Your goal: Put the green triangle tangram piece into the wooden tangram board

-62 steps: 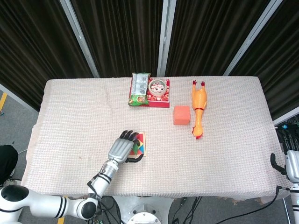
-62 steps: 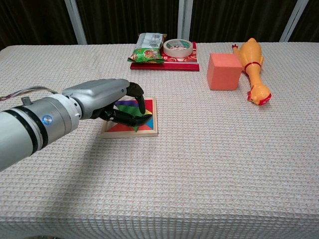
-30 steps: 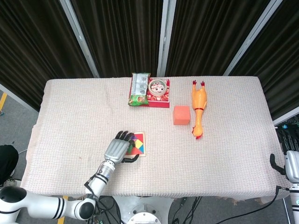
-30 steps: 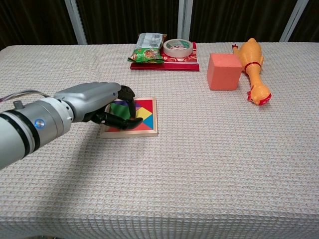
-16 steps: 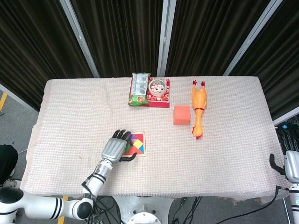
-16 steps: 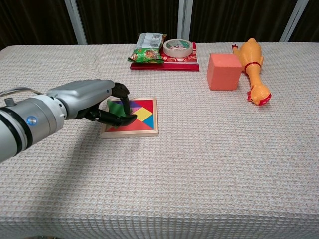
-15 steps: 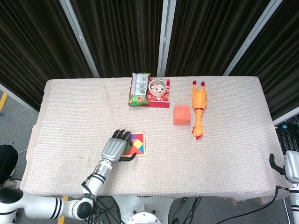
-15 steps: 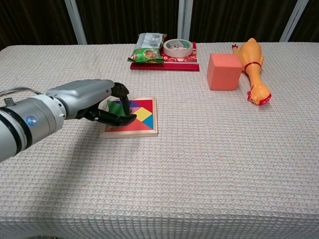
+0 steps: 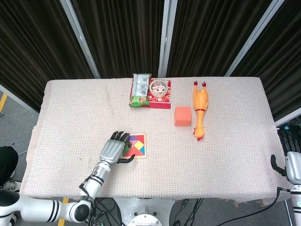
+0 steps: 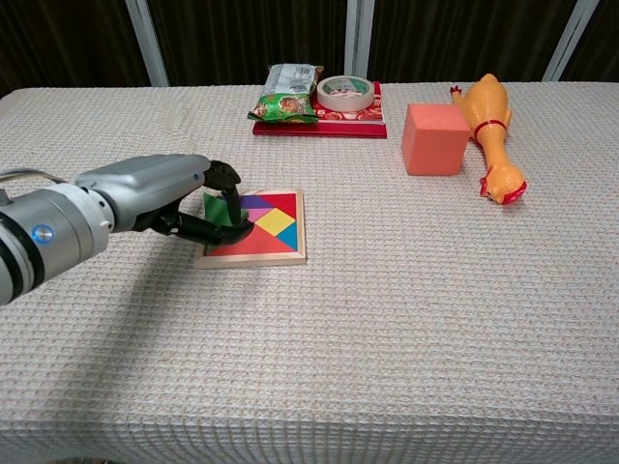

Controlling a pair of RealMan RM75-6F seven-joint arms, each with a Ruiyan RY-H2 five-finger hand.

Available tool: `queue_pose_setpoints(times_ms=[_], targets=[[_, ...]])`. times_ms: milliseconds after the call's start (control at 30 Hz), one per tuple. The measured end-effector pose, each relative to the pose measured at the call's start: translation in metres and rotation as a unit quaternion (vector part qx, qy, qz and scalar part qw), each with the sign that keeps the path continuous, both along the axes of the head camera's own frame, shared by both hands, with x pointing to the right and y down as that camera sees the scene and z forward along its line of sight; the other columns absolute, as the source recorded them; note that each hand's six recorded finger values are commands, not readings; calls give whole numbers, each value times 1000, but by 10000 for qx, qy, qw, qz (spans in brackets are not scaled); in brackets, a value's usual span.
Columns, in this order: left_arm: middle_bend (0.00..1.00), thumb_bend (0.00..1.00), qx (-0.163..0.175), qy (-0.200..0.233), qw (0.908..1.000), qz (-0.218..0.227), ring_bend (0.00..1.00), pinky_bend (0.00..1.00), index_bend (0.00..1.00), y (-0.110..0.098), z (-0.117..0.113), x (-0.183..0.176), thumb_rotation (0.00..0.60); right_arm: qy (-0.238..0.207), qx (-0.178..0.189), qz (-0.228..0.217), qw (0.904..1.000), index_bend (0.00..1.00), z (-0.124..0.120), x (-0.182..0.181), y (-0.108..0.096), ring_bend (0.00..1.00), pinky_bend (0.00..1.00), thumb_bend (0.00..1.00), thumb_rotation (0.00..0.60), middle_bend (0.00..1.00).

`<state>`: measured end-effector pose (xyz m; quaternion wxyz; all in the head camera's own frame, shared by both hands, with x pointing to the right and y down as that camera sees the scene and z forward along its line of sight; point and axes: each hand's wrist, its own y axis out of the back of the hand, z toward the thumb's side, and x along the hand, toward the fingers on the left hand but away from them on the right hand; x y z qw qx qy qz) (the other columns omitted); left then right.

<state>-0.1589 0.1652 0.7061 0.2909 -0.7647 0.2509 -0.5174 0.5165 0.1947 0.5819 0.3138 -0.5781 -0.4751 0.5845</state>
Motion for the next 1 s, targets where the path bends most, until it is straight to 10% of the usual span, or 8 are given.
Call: queue_pose_setpoints(times_ms=[1000], targets=[[78, 303, -68, 203, 9998, -41, 0, 0, 413, 7, -9, -2, 252, 8, -17, -21, 10000, 0, 1, -2, 0, 0, 0, 434, 600, 0]])
